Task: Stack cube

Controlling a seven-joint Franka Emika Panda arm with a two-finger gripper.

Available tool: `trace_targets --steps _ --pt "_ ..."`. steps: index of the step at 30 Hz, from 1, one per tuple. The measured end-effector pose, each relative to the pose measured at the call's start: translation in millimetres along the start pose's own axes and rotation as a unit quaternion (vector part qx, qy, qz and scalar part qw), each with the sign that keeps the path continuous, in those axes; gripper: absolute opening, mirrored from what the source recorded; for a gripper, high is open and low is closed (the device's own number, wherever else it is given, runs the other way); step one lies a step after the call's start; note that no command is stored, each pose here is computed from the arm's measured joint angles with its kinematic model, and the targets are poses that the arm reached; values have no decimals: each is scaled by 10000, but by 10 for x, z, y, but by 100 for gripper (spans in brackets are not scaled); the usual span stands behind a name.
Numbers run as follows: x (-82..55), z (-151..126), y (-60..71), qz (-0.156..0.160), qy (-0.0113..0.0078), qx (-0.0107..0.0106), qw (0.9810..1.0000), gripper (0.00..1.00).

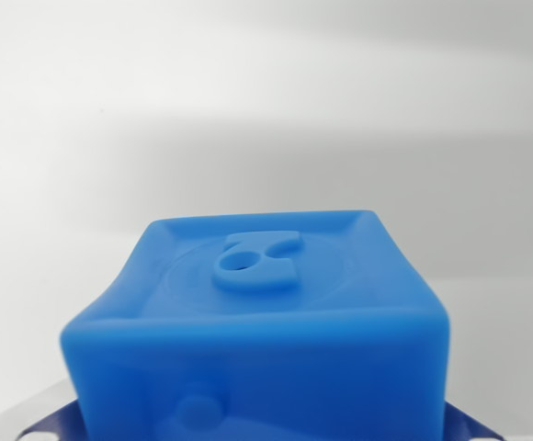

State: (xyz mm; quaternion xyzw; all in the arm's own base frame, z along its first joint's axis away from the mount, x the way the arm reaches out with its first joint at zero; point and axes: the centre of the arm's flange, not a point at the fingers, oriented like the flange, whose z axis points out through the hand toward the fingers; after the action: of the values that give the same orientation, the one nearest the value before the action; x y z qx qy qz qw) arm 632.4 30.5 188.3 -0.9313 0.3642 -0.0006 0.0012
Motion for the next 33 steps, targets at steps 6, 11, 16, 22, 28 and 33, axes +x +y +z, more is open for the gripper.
trace_targets --steps 6,11,16,22,28,33 --pt "0 -174 0 -1 5 4 10000 0" --pt "0 -322 0 -1 5 2 10000 0" --pt "-6 -482 3 -27 19 16 10000 0" --pt "-102 -489 49 -180 -20 -16 9998 0" --pt "-205 -535 83 -363 -27 -20 9993 0" --pt "-286 -568 114 -511 -26 -17 9987 0"
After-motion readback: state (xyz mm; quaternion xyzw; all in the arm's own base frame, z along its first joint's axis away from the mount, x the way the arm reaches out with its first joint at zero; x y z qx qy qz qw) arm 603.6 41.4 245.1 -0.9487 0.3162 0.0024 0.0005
